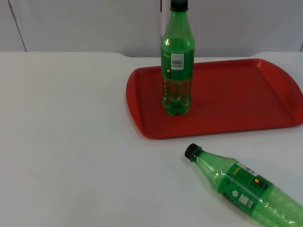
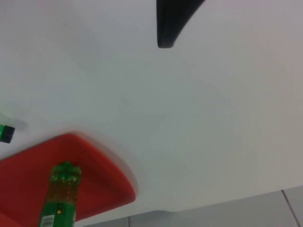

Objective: Place the bottle upright on the tray.

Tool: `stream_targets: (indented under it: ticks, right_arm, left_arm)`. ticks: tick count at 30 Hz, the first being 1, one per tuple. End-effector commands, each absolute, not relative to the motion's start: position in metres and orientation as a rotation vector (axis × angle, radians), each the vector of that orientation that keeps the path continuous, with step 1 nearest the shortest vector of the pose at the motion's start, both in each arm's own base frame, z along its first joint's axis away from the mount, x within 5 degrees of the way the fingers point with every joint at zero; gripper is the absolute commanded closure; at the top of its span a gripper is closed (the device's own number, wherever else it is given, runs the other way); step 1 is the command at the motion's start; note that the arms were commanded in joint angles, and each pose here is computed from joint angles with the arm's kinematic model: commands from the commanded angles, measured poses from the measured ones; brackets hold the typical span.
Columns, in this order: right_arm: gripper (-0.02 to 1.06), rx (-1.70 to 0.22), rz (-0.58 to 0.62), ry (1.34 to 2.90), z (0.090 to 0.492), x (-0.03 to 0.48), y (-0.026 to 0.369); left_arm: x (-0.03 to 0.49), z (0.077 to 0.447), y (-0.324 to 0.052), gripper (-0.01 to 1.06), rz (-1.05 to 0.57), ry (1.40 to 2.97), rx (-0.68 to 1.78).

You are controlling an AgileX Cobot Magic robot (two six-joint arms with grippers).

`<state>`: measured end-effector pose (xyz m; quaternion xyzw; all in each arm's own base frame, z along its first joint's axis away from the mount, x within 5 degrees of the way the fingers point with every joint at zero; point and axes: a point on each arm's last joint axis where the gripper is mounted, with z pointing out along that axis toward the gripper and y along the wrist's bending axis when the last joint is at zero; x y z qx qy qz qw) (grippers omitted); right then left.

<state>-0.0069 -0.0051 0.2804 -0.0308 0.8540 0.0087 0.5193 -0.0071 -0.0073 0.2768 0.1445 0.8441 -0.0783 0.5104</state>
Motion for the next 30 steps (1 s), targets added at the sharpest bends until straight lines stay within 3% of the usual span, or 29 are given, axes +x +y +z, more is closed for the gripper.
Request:
stream_targets:
  ticks: [1, 30]
  right_arm:
    - [-0.01, -0.072, 0.025, 2.042, 0.2806, -0.0071, -0.0048]
    - [-0.01, -0.072, 0.025, 2.042, 0.2806, -0.0071, -0.0048]
  left_arm:
    - [-0.0068, 0.2753, -0.0056, 0.00, -0.175, 2.037, 0.341]
    - [-0.0070, 0.2754, -0.0063, 0.00, -0.190, 2.038, 0.335]
